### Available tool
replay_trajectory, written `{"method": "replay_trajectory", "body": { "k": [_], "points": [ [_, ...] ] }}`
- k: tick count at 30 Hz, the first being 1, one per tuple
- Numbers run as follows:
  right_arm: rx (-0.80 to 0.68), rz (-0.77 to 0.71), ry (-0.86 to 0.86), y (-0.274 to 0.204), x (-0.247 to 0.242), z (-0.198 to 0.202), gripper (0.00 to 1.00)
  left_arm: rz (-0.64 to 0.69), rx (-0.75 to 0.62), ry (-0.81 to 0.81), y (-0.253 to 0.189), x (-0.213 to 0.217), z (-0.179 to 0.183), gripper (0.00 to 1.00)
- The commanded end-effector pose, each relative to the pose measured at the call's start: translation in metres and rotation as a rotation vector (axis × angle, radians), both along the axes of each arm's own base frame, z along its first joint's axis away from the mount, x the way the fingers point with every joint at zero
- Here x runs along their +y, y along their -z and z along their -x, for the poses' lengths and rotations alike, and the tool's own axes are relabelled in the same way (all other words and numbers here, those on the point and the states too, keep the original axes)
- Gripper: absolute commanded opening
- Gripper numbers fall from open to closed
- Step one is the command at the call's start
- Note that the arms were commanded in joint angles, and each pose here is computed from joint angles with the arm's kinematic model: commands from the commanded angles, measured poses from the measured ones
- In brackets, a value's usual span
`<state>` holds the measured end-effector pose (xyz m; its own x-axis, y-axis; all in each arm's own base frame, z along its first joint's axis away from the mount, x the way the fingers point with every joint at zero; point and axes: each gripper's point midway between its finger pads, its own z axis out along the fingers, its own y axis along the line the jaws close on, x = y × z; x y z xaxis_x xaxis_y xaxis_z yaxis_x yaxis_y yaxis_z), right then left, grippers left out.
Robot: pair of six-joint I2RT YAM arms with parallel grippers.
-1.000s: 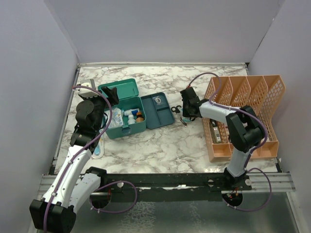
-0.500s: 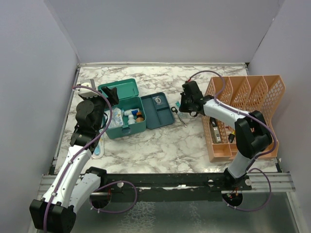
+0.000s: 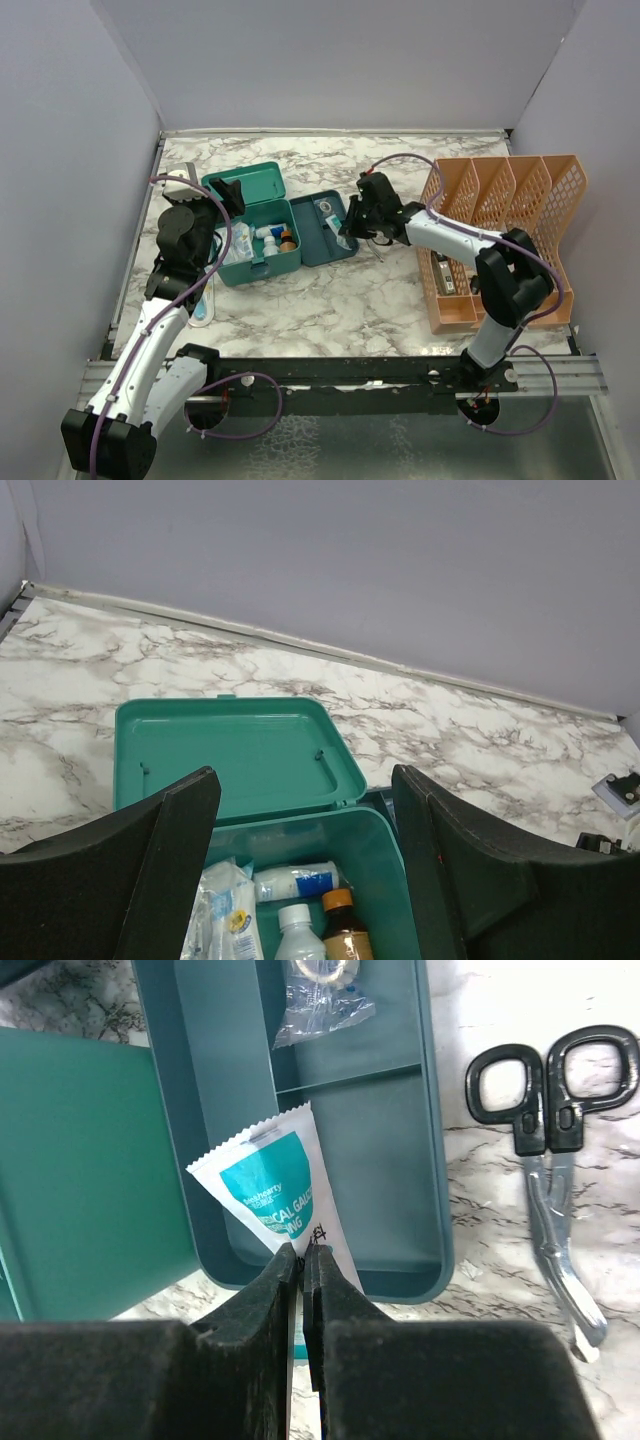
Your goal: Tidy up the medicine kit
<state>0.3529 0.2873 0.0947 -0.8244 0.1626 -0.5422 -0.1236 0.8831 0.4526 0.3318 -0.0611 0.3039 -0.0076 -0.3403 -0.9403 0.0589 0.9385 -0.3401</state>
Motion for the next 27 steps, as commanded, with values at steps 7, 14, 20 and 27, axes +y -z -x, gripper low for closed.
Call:
{"method": "replay_trajectory", "body": {
  "k": [7,14,20,27],
  "points": [
    [0.000,0.083,0.054,0.030,0.011,-0.017,0.07,-0.001,0.005,-0.001,0.003,0.001,-0.001,0.73],
    [-0.017,0.201,0.045,0.044,0.010,-0.021,0.19,-0.003,0.009,-0.003,0.004,0.001,-0.001,0.73],
    [-0.063,0.200,0.014,0.024,0.014,-0.023,0.37,-0.007,0.009,-0.008,0.004,0.002,-0.001,0.73],
    [-0.125,0.238,-0.029,0.011,0.012,-0.030,0.38,-0.008,0.010,-0.007,0.004,0.002,-0.002,0.73]
  ]
}}
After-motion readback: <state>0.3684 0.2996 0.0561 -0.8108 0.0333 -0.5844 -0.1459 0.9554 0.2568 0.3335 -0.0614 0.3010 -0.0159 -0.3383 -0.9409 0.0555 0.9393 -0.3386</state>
